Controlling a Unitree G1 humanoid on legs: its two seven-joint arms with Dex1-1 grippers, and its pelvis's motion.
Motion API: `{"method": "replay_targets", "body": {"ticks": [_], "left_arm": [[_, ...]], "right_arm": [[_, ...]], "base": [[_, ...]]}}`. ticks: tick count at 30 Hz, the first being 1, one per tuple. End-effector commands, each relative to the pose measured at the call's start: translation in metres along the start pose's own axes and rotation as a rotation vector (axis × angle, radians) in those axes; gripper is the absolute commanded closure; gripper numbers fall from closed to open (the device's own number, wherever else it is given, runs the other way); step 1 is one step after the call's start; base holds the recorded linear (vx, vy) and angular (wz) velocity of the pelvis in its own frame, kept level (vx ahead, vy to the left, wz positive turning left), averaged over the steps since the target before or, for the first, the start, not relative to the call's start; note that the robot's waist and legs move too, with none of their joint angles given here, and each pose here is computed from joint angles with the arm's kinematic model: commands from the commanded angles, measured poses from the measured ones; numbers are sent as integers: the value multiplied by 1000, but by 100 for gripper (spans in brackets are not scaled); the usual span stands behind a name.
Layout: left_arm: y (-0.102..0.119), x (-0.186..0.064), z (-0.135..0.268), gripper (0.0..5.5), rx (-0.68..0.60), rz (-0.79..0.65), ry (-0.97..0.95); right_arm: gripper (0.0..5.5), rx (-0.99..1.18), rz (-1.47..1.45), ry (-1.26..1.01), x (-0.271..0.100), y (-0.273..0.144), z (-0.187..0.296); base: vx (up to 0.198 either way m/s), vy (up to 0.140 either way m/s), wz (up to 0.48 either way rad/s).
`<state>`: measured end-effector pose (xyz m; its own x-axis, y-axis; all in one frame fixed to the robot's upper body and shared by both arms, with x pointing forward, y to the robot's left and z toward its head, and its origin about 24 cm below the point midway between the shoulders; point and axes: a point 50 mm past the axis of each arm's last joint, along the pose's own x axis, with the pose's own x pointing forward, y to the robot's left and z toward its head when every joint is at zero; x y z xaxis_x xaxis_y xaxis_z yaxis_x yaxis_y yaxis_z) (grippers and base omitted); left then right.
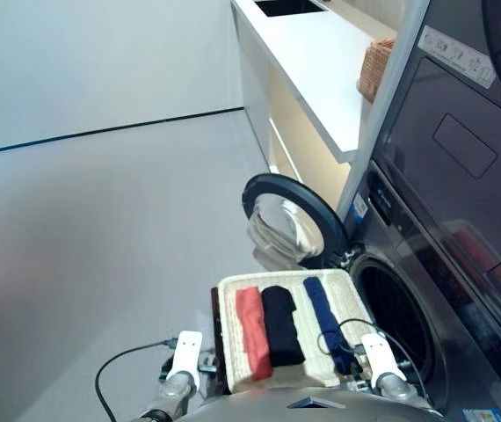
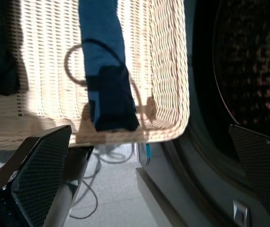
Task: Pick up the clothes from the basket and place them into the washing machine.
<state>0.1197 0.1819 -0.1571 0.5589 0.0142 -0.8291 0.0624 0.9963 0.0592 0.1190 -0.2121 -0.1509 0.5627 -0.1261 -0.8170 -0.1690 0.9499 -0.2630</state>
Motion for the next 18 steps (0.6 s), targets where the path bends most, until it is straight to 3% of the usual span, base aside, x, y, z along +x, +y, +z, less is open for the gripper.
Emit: {"method": "replay_targets", "body": {"ticks": [1, 5, 10, 18], "left_arm": [[-4, 14, 59, 0, 2, -4, -170], [-10, 18, 95, 0, 8, -8, -268], [-18, 19, 133, 0, -19, -12, -368], [-14, 14, 201, 0, -66, 44, -524]], "right_arm": [[0, 3, 27, -179, 11, 11, 57], [0, -21, 16, -288, 13, 10, 89], [0, -90, 14, -430, 9, 13, 126], [0, -180, -52, -721, -9, 6, 204]], "base": [[-72, 9, -13], [-118, 18, -11], [-11, 1, -4], [-36, -10, -48]]}}
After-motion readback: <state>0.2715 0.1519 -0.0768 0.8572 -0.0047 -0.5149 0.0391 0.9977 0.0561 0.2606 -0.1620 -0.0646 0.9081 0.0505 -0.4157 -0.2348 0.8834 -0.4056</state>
